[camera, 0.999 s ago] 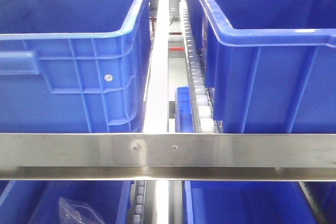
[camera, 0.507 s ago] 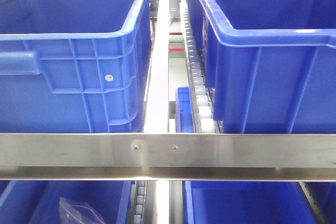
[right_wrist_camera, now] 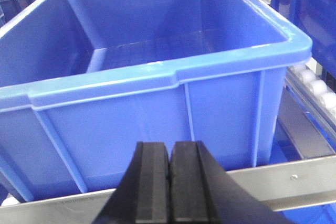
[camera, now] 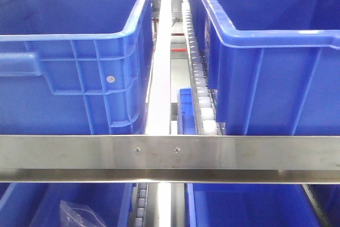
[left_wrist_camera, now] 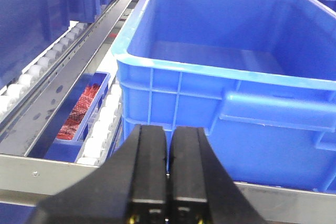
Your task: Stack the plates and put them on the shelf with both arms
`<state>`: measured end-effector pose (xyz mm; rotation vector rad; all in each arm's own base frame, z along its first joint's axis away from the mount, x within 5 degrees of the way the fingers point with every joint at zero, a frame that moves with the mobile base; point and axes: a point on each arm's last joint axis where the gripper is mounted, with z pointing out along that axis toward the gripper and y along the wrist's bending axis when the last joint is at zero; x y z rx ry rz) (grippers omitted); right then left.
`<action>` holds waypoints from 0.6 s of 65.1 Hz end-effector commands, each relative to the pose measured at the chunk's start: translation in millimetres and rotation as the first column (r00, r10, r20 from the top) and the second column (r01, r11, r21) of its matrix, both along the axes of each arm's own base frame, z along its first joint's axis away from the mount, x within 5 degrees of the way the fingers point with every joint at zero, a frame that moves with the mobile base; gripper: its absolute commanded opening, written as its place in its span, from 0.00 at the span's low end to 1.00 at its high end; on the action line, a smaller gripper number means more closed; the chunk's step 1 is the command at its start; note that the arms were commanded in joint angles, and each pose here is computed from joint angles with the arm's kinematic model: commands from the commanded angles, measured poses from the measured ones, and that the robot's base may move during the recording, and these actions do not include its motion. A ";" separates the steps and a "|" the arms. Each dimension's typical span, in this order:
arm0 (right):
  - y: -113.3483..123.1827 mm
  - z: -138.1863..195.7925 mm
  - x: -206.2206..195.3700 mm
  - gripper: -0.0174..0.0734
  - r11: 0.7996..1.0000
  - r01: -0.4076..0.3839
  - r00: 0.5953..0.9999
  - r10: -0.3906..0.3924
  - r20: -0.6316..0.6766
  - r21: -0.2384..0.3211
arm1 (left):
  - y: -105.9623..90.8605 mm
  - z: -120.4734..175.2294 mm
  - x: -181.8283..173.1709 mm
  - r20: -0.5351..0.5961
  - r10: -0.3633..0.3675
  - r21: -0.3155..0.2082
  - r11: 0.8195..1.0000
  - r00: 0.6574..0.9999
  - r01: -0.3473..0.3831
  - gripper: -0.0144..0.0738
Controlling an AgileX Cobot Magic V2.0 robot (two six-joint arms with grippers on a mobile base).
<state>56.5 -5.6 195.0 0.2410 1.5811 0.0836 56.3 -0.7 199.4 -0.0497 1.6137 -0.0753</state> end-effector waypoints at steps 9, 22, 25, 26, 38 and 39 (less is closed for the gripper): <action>0.0 8.6 -1.6 0.25 1.000 0.005 0.995 -0.003 0.099 -0.019 | -0.6 7.7 -1.6 0.104 -0.007 -0.026 1.000 0.995 0.009 0.26; 0.0 8.6 -1.6 0.25 1.000 0.005 0.995 -0.003 0.099 -0.019 | -0.6 7.7 -1.6 0.104 -0.007 -0.026 1.000 0.995 0.009 0.26; 0.0 8.6 -1.6 0.25 1.000 0.005 0.995 -0.003 0.099 -0.019 | -0.6 7.7 -1.6 0.104 -0.007 -0.031 0.999 0.995 0.010 0.26; 0.0 8.6 -1.6 0.25 1.000 0.005 0.995 -0.003 0.099 -0.019 | -0.6 7.7 -1.6 0.104 -0.007 -0.033 0.999 0.995 0.010 0.26; 0.0 8.6 -1.6 0.25 1.000 0.005 0.995 -0.003 0.099 -0.019 | -0.7 11.4 -1.9 0.145 -0.007 -0.014 1.000 0.989 0.009 0.26; 0.0 8.6 -1.6 0.25 1.000 0.005 0.995 -0.003 0.099 -0.019 | -0.7 11.4 -1.9 0.145 -0.007 -0.014 1.000 0.989 0.009 0.26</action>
